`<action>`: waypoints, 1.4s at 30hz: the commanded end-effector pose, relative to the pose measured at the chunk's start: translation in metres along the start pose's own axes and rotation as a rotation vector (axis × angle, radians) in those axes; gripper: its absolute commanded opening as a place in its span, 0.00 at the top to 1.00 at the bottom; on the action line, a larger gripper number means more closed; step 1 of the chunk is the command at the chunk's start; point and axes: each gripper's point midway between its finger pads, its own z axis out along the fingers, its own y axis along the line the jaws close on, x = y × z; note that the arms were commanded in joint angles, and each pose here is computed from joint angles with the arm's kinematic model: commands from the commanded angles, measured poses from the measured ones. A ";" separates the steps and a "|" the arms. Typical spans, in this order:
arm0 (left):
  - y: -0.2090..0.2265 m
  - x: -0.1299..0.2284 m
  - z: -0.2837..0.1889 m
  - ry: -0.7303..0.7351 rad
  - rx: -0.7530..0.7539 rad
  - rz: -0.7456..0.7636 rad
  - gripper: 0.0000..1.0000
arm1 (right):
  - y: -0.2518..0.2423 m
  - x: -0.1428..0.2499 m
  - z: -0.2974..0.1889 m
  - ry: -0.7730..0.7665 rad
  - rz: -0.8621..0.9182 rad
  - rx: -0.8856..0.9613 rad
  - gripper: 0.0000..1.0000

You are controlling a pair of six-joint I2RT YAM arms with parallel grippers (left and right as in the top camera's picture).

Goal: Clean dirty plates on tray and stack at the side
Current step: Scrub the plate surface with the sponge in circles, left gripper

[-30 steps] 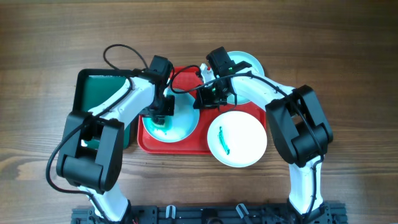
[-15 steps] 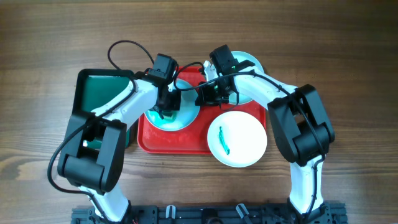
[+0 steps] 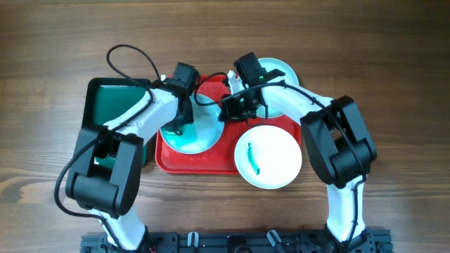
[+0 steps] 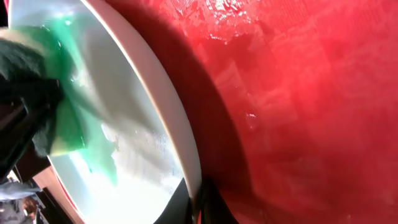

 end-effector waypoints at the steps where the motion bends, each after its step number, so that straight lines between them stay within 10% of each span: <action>1: -0.050 0.059 0.000 0.250 0.333 0.217 0.96 | -0.018 0.013 0.017 0.051 0.023 0.029 0.96; 12: -0.088 0.047 -0.014 0.170 0.568 0.346 0.96 | -0.018 0.013 0.017 0.048 0.021 0.027 0.96; 18: -0.044 -0.023 0.010 -0.091 0.210 0.039 0.96 | -0.018 0.013 0.017 0.048 0.020 0.029 0.96; 26: 0.021 -0.025 0.011 -0.149 -0.146 -0.126 0.96 | -0.018 0.012 0.017 0.047 0.020 0.030 0.96; 31: -0.027 0.008 0.014 0.035 0.133 0.030 0.96 | -0.018 0.012 0.017 0.047 0.020 0.030 0.96; 42: -0.108 -0.025 -0.018 -0.100 0.588 0.169 0.96 | -0.018 0.013 0.017 0.048 0.020 0.030 0.96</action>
